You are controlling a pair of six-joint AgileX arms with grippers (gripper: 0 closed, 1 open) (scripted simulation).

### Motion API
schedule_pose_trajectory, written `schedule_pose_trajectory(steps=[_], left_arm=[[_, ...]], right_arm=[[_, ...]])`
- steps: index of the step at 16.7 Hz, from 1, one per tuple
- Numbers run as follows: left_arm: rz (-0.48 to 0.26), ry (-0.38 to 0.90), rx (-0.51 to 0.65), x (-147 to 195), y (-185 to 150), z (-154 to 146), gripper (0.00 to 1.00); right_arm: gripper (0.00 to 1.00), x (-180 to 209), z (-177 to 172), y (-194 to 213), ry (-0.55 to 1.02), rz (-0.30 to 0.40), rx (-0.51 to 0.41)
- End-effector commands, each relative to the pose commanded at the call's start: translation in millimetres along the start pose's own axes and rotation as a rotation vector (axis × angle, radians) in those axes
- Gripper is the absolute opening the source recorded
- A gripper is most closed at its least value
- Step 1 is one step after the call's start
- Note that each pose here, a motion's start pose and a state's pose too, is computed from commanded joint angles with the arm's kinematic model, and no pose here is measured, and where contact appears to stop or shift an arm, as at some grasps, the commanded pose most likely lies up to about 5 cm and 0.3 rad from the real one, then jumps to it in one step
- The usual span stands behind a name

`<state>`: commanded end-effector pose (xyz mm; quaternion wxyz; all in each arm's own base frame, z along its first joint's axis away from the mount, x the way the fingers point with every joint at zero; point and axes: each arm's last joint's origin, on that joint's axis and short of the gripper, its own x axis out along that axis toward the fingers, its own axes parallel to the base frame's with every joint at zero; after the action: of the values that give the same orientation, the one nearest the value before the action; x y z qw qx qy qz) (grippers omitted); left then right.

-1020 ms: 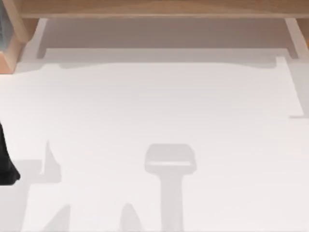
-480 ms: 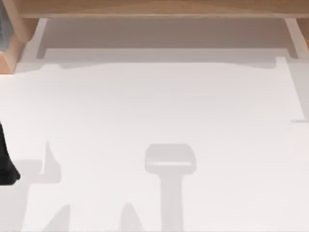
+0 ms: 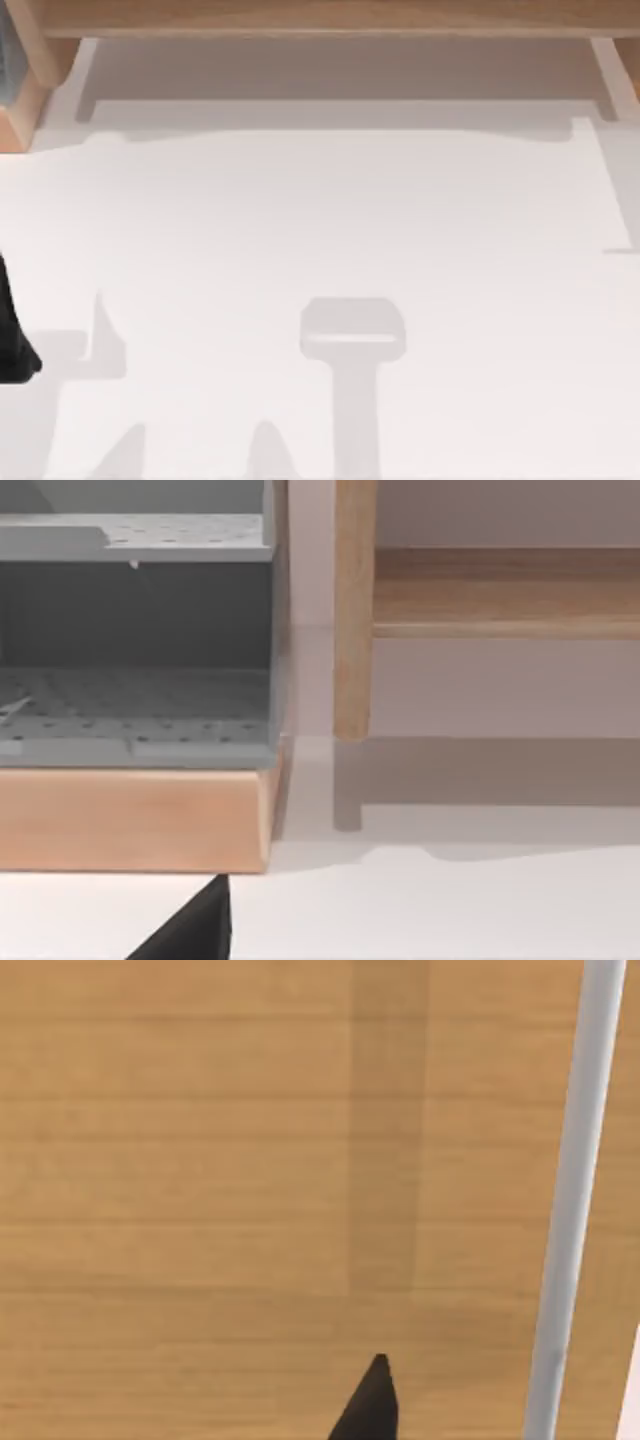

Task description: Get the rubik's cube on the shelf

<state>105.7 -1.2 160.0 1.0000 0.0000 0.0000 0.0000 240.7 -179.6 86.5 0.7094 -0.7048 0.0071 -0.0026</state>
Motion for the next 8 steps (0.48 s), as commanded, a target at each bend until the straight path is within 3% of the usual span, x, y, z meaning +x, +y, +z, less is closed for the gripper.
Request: schedule_pose_trajectory(steps=[2, 8], left_arm=[[0.0, 0.0, 0.0, 0.0, 0.0, 0.0, 1.0], [0.0, 0.0, 0.0, 0.0, 0.0, 0.0, 1.0]], right_arm=[[0.98, 0.0, 0.0, 0.0, 0.0, 0.0, 0.0], [1.0, 0.0, 0.0, 0.0, 0.0, 0.0, 0.0]])
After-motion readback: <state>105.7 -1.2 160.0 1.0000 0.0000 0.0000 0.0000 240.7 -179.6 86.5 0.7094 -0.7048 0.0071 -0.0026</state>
